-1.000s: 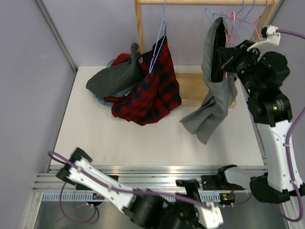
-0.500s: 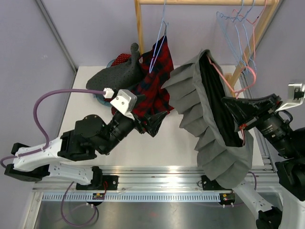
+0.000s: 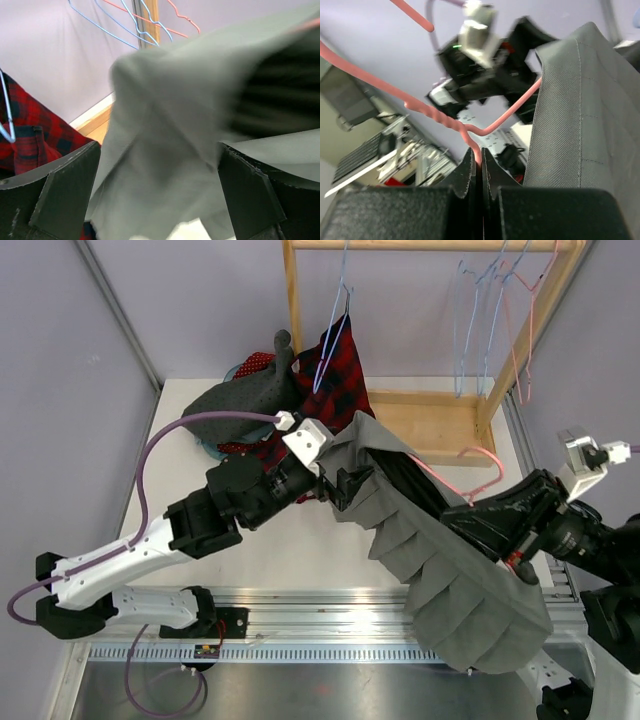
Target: Remove the skirt from the hanger
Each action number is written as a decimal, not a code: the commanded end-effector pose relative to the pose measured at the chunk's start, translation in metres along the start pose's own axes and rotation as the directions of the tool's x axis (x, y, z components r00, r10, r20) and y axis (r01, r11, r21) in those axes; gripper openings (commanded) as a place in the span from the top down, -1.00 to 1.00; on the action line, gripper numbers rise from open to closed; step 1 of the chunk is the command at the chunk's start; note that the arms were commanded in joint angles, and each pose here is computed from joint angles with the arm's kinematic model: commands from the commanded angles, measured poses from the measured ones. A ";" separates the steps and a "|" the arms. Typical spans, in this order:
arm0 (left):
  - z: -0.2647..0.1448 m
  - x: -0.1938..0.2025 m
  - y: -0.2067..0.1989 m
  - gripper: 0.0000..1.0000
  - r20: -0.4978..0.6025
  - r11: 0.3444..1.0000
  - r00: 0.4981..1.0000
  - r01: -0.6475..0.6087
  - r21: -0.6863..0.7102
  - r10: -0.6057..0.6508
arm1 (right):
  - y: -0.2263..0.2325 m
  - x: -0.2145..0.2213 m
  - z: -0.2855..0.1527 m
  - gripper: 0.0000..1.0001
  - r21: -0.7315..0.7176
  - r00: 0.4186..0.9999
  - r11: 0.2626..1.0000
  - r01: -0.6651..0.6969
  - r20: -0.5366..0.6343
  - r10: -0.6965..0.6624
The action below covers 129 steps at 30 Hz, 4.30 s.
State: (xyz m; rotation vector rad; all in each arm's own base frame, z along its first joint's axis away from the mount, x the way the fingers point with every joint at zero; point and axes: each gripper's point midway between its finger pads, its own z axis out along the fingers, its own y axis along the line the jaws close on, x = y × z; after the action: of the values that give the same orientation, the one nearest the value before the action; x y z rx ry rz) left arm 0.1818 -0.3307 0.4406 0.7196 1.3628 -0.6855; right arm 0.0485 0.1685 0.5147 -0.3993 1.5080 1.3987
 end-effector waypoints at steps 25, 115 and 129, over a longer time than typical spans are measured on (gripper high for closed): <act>-0.096 -0.069 0.012 -0.97 0.219 0.978 0.975 -0.070 0.198 0.026 | 0.082 0.018 -0.027 1.00 -0.314 0.964 0.930 -0.189 -0.240 0.115; -0.120 -0.026 0.033 -0.64 -0.032 0.739 0.975 0.187 0.647 -0.219 | 0.073 -0.004 -0.004 1.00 -0.380 0.975 0.918 -0.114 -0.221 0.030; -0.084 -0.019 0.008 -0.54 -0.038 0.650 0.968 0.196 0.734 -0.249 | 0.078 -0.007 -0.006 1.00 -0.393 0.975 0.911 -0.128 -0.219 0.042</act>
State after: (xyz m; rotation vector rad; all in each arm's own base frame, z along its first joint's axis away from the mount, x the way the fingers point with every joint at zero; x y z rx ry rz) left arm 0.1332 -0.2544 0.4414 1.1635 1.1579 -1.5401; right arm -0.0053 0.1846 0.5482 -0.7199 1.4948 1.8115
